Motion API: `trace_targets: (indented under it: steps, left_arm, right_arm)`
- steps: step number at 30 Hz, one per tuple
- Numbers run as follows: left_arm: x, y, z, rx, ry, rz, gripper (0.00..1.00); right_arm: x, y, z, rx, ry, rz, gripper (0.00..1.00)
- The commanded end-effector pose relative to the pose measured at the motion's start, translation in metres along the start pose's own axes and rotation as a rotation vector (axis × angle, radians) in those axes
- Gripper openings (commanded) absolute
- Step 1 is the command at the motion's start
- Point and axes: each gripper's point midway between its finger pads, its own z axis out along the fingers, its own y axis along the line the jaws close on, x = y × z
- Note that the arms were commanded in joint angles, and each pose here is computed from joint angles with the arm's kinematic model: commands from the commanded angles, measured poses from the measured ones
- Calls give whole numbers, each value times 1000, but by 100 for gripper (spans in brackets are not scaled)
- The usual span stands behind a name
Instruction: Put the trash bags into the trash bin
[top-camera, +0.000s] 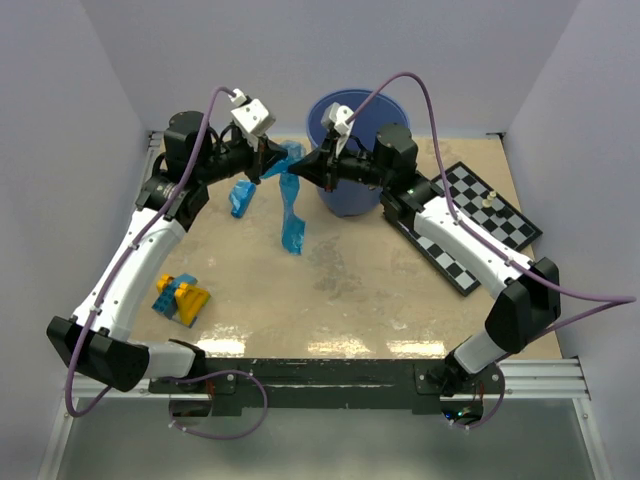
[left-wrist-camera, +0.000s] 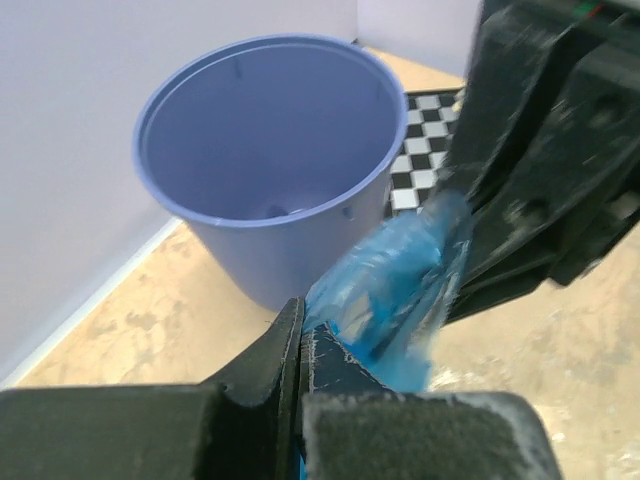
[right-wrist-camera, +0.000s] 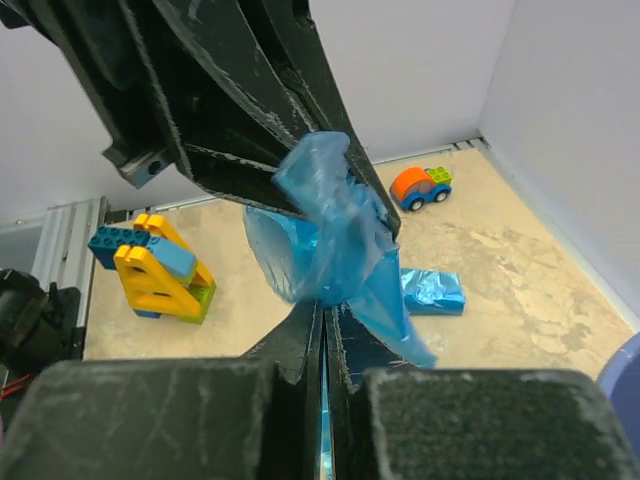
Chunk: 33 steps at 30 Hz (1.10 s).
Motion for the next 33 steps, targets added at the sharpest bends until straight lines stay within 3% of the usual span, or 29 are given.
trace_targets:
  steps: [1,8,17,25,26,28,33]
  left_arm:
    - [2,22,-13,-109,27,120,0]
    - [12,54,-22,-237,86,231,0]
    - [10,66,-22,-281,97,250,0]
    - [10,57,-21,-214,103,297,0]
    - [6,49,-19,-166,83,289,0]
    - [-1,38,-17,-115,50,251,0]
    - [-7,45,-14,-201,3,68,0]
  right_arm:
    - [-52,7,-23,47,-81,-157,0]
    - [-48,6,-47,101,-21,-224,0]
    - [-40,-9,-66,168,19,-235,0]
    - [-52,-50,-86,423,7,-241,0]
    - [-53,-56,-87,457,5,-223,6]
    - [-58,-57,-84,462,-7,-200,38]
    - [-95,-29,-55,298,-123,-40,72]
